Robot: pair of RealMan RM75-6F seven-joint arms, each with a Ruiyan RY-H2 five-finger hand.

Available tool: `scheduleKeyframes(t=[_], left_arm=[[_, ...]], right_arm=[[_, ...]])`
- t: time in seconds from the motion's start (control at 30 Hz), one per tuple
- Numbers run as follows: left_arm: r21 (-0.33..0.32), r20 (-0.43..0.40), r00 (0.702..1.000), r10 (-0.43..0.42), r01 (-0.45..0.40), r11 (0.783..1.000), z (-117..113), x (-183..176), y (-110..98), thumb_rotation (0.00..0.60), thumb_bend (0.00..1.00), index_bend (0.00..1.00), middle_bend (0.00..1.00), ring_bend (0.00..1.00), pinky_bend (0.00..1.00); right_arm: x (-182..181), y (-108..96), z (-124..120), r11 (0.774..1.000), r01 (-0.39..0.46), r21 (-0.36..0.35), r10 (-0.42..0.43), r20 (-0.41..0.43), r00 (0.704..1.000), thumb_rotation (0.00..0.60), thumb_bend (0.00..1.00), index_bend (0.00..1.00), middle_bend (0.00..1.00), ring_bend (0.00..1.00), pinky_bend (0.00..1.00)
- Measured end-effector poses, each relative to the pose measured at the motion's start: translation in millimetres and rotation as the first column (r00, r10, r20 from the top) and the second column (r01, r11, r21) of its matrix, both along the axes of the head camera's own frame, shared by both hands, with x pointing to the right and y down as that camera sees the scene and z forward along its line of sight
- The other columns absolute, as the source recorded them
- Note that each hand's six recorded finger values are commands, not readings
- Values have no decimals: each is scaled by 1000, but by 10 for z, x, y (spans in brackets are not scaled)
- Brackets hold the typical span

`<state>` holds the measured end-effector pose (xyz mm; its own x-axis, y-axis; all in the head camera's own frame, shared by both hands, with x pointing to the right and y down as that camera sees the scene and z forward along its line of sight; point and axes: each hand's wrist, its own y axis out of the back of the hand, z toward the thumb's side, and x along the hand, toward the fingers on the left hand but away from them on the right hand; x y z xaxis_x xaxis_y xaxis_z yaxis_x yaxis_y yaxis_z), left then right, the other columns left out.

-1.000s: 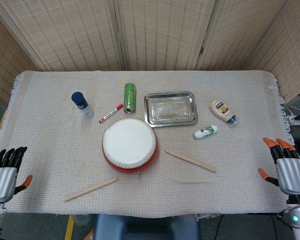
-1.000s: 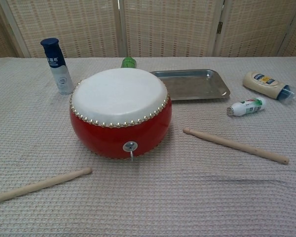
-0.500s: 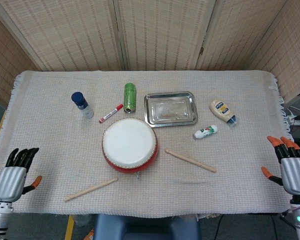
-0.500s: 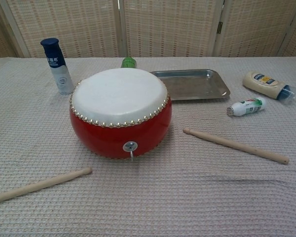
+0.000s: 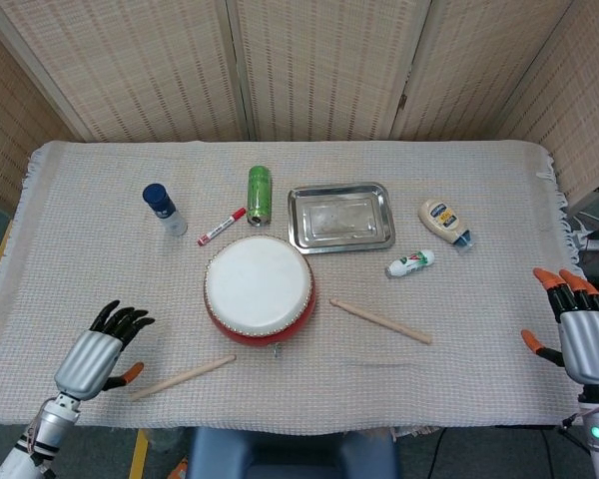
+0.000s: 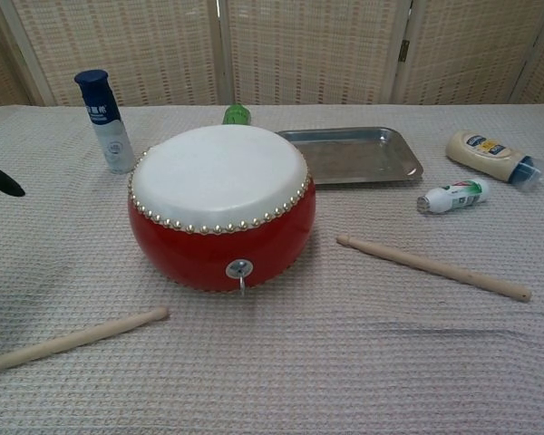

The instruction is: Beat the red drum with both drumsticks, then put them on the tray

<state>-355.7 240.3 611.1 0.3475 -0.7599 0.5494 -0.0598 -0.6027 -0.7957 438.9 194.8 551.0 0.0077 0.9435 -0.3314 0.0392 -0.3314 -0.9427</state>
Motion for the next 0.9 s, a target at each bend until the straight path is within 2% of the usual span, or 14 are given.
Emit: scheduleKeyframes(t=[0.1, 0.57, 0.73, 0.9], left_arm=[[-36, -24, 999, 20, -21, 999, 69, 164, 31, 600, 315, 328, 189, 141, 65], [-171, -48, 994, 95, -102, 980, 401, 719, 152, 600, 315, 314, 211, 155, 79], [-170, -18, 994, 107, -108, 979, 480, 799, 189, 600, 314, 303, 214, 157, 83], [-180, 36, 996, 82, -74, 981, 595, 849, 254, 600, 313, 312, 214, 165, 97]], right_arm=[[10, 0, 0, 1000, -2, 0, 2, -1, 1000, 600, 113, 138, 171, 87, 176], [52, -14, 2, 1000, -9, -6, 9, -5, 1000, 600, 113, 138, 171, 87, 176], [70, -19, -5, 1000, -12, -8, 12, -5, 1000, 600, 113, 138, 171, 87, 176], [71, -27, -5, 1000, -11, -12, 11, 1, 1000, 600, 113, 137, 171, 87, 176]])
